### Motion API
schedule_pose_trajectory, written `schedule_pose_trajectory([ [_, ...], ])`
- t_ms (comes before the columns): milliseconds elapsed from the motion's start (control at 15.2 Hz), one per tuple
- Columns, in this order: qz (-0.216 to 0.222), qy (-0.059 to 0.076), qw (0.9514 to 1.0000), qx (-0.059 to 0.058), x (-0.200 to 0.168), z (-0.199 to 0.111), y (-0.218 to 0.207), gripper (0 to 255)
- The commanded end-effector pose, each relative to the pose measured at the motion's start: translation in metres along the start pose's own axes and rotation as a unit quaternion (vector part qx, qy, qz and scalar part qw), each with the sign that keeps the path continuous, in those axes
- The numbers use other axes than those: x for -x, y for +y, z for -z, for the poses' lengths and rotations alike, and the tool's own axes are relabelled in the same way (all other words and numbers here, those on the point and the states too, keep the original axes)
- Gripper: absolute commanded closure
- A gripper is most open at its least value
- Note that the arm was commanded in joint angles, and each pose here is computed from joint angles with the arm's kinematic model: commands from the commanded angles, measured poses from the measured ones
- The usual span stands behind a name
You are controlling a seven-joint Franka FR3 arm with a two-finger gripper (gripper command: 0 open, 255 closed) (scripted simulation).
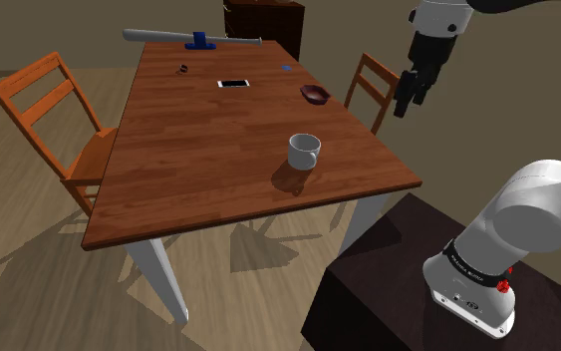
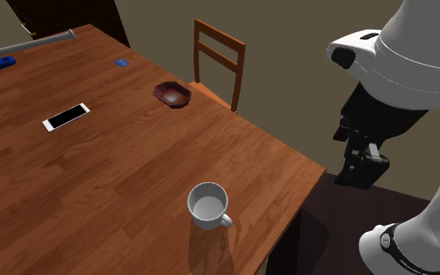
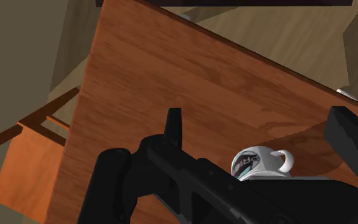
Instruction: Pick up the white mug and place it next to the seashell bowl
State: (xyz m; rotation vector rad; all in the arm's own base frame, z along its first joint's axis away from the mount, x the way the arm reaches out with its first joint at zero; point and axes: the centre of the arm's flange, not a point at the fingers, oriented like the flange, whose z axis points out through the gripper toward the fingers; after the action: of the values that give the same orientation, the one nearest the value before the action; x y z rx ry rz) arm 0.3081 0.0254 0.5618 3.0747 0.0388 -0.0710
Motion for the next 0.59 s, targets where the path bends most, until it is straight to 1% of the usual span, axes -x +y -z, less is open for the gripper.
schedule_pose_trajectory([
  [0,0.0,0.0,1.0,0.0,0.0,0.0,0.0,0],
  [528,-0.013,0.008,0.9996,-0.022,-0.082,-0.063,-0.004,0],
])
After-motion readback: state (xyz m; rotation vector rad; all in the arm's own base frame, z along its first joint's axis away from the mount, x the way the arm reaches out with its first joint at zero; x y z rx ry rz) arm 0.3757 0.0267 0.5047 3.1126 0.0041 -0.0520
